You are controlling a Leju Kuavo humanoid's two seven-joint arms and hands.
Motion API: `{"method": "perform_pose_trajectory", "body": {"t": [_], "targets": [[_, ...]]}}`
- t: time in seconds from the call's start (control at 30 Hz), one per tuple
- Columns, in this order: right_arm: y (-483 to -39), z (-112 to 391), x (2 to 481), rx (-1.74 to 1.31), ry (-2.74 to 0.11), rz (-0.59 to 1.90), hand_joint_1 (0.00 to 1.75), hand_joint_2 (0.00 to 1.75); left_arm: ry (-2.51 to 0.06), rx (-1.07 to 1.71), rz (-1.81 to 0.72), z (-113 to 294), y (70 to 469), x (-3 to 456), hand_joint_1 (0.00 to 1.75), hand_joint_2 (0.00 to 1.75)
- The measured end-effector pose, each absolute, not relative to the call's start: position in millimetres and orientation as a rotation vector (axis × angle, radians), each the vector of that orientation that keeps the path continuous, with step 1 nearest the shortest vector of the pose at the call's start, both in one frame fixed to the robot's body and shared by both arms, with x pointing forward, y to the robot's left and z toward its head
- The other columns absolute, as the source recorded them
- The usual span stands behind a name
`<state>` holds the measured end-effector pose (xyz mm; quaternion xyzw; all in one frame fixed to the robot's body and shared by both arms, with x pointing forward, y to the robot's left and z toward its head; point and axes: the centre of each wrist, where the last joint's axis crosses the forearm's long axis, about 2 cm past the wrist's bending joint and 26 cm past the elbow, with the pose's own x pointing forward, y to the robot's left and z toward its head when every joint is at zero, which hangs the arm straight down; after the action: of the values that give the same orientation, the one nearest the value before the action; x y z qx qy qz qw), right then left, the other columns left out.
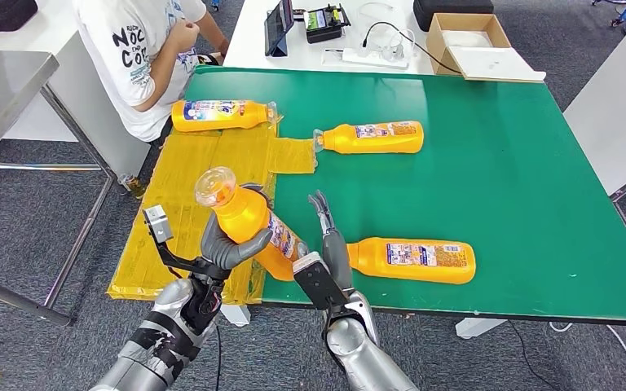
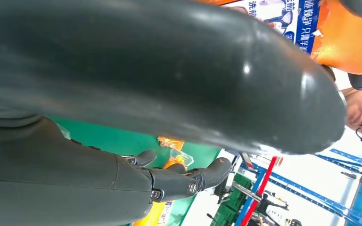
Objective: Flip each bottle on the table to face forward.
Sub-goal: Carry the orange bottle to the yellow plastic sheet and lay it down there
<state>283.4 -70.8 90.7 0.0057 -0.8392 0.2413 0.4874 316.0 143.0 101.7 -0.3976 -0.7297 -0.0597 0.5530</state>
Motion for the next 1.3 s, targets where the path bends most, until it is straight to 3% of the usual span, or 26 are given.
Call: {"method": "perform_pose_trajectory", "body": {"t": [1.2,1.3], "targets": [[-71.1,90.6,283.5,0.013,-2.041,0.587,0.00,0.00,-1.725,-0.940,-0.141,101.6,143.0,315.9,1.75,1.75],[-71.1,90.6,283.5,0.013,-2.041,0.584,0.00,1.31,-1.723,-0.934,-0.144,101.5,143.1,316.0,1.75,1.75]]}}
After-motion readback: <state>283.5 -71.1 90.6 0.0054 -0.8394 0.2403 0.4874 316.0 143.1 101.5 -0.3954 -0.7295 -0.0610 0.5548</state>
